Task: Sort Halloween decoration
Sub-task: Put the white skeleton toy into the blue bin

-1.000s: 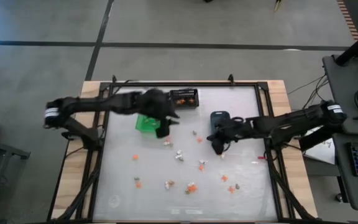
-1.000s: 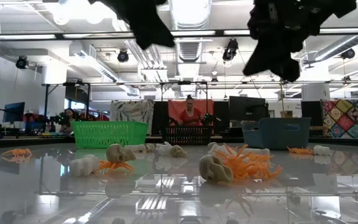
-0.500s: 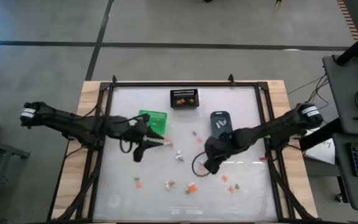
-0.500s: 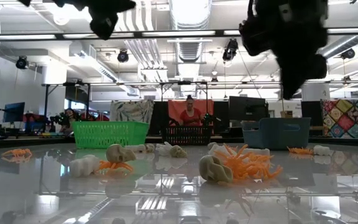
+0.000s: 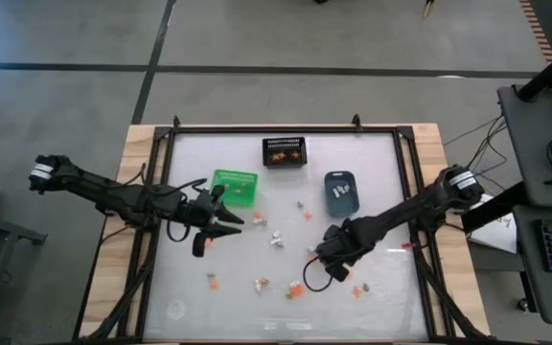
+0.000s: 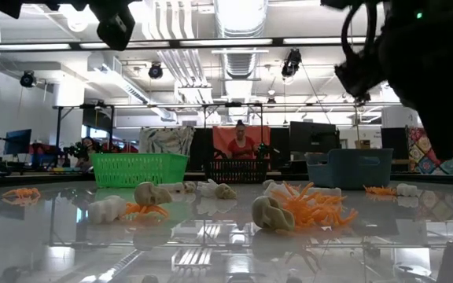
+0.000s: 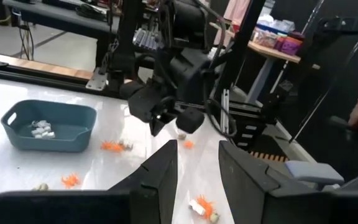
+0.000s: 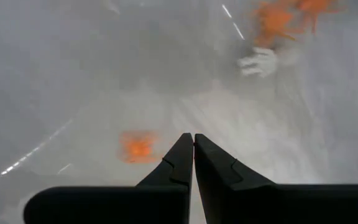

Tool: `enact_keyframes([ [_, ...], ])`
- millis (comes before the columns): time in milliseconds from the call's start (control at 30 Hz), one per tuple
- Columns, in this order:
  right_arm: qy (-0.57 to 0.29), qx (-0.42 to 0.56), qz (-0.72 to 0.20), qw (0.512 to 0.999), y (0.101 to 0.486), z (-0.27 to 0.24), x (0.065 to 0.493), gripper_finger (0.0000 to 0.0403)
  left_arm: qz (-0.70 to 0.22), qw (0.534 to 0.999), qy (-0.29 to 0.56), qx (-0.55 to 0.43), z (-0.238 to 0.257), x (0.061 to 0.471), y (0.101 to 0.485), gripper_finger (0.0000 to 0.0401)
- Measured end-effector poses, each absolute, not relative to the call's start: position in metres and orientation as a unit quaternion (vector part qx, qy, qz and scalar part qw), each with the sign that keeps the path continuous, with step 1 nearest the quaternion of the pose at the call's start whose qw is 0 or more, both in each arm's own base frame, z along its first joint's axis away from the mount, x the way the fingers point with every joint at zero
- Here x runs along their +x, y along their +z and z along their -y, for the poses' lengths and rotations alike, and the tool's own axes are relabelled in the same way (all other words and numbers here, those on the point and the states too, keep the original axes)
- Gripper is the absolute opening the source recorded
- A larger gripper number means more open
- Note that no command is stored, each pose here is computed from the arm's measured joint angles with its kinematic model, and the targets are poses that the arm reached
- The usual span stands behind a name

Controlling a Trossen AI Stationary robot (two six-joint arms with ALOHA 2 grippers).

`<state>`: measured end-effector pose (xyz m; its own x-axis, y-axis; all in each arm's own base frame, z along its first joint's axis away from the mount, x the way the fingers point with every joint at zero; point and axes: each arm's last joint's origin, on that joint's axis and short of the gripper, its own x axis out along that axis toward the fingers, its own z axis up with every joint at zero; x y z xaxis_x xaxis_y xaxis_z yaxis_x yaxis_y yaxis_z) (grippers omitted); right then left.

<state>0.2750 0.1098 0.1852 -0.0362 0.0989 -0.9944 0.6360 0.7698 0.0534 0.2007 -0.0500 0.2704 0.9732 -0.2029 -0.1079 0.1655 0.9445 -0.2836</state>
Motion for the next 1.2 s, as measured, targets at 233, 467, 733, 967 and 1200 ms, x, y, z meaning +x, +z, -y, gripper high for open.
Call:
enact_keyframes([
  [233, -0.248, 0.302, -0.661, 0.641, 0.178, -0.087, 0.261, 0.0042, -0.073, 0.984, -0.093, -0.13, 0.051, 0.203, 0.269, 0.01],
  [467, -0.294, 0.333, -0.61, 0.657, 0.173, -0.073, 0.25, 0.0134, -0.084, 0.985, -0.091, -0.124, 0.051, 0.207, 0.264, 0.01],
  [733, -0.319, 0.352, -0.575, 0.666, 0.165, -0.071, 0.251, 0.0176, -0.077, 0.989, -0.063, -0.109, 0.05, 0.207, 0.265, 0.01],
  [967, -0.327, 0.37, -0.556, 0.668, 0.154, -0.069, 0.248, 0.0177, -0.075, 0.99, -0.054, -0.109, 0.049, 0.207, 0.265, 0.01],
  [1200, -0.336, 0.371, -0.557, 0.662, 0.15, -0.068, 0.245, 0.0177, -0.073, 0.99, -0.054, -0.109, 0.049, 0.207, 0.266, 0.01],
])
